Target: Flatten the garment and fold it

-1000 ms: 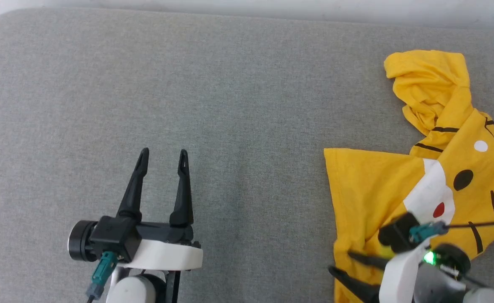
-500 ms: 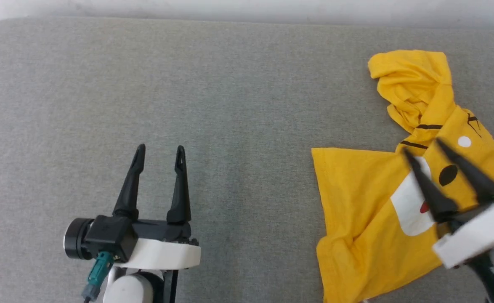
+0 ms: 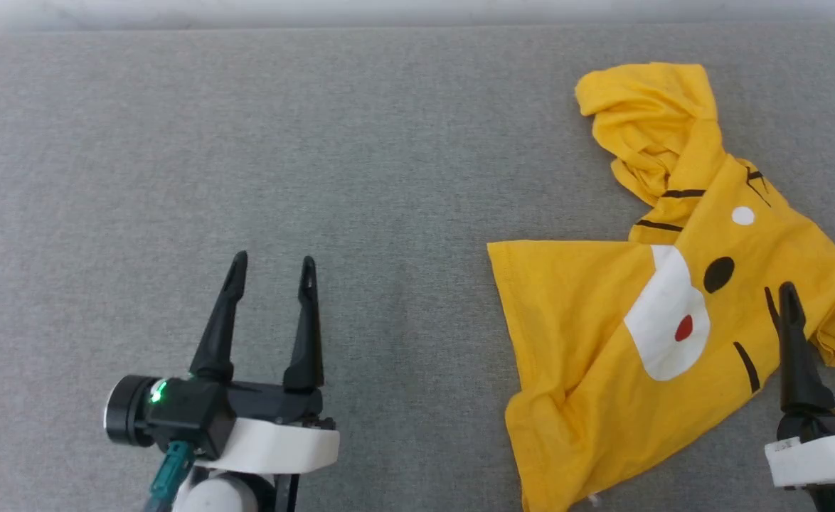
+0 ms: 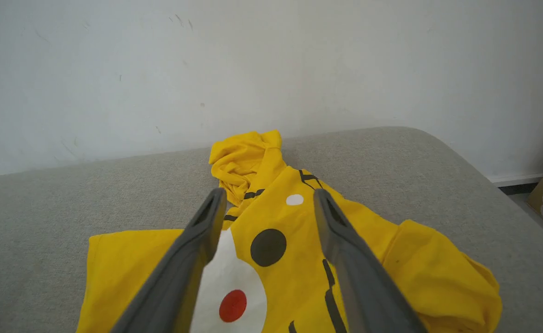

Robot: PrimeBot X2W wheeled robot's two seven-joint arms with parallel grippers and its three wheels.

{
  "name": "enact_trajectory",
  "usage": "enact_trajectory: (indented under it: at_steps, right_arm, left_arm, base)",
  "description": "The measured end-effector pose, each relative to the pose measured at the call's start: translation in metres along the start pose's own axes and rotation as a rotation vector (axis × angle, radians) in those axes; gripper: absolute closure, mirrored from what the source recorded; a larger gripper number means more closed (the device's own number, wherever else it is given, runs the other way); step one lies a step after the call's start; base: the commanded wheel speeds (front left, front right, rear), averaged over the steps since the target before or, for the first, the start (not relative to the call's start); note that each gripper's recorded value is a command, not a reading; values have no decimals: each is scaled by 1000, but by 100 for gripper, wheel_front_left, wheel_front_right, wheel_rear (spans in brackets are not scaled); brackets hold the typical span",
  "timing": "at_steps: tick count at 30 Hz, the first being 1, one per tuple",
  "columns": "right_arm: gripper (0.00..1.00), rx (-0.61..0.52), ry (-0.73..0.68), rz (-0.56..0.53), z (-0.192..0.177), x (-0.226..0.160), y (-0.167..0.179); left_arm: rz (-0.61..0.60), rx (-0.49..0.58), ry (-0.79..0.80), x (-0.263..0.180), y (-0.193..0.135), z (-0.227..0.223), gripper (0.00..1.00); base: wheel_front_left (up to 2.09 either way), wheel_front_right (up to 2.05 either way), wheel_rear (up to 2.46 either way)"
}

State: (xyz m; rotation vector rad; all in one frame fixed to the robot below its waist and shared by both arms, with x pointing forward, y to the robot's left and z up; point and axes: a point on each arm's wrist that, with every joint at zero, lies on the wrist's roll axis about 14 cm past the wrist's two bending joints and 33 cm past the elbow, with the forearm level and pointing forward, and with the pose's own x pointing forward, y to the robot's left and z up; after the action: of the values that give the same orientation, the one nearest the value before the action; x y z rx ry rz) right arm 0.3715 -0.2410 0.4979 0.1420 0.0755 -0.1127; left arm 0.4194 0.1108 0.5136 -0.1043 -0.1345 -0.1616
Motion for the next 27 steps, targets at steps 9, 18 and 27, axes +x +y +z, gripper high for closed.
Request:
enact_trajectory:
  at_steps: [9, 18, 27]
  right_arm:
    - [0, -19, -80, -65, 20, 7, -22]
    - [0, -26, -113, -78, 29, 25, -26]
    - [0, -10, -78, -91, 21, 26, -30]
  left_arm:
    - [-299, 42, 23, 36, -67, -2, 0]
    - [-607, 190, 390, 53, -140, -68, 0]
    - [-785, 381, 682, 34, -159, -130, 0]
  base:
    - [0, 0, 0]
    - [0, 0, 0]
    - [0, 0, 0]
